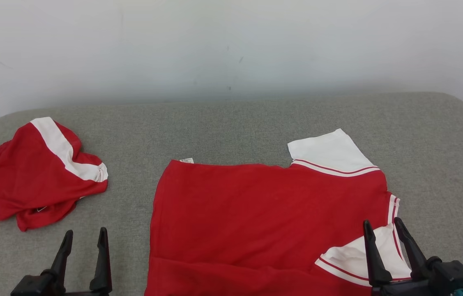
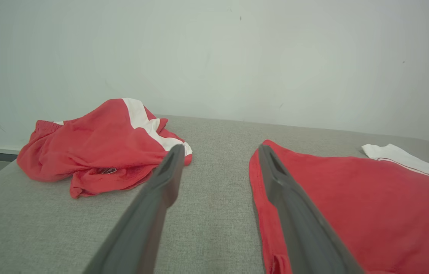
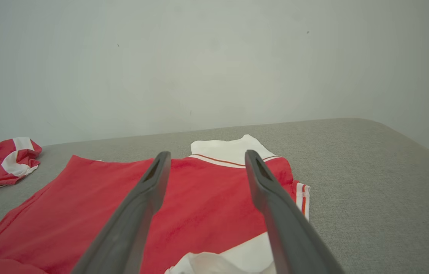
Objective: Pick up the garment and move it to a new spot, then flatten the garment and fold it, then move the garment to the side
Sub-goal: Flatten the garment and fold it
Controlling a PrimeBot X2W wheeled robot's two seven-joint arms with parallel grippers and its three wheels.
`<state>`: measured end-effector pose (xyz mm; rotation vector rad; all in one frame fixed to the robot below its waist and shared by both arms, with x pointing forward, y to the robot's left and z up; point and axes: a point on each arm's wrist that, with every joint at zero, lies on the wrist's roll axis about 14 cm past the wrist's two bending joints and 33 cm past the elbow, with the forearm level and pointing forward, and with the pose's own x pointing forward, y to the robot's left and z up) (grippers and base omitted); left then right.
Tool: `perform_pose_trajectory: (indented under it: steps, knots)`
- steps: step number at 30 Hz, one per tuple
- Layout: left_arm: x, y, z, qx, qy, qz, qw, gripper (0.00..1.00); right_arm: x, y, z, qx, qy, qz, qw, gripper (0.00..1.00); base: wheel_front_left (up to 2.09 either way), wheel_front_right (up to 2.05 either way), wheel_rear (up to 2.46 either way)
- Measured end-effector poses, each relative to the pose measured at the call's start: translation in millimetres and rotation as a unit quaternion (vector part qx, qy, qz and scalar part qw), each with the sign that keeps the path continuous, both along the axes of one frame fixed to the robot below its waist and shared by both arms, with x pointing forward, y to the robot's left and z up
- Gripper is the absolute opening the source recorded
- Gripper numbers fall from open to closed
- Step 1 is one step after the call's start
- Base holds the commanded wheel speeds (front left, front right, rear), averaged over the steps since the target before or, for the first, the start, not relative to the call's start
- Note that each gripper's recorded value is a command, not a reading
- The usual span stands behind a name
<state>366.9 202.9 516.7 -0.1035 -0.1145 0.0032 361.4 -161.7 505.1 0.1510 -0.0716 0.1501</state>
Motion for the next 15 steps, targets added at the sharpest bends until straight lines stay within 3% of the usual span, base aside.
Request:
perform_pose_trajectory:
  steps: [7,15]
  knots:
    - [20,-5,3,-0.003,-0.003,-0.022,1.0,1.0,21,-12,5,-0.022,-0.001,-0.002,1.0,1.0,0.0,0.0,0.0]
    - [99,-24,29,0.021,0.013,-0.091,0.996,1.0,97,-29,28,-0.05,0.028,-0.001,0.998,1.0,0.0,0.0,0.0]
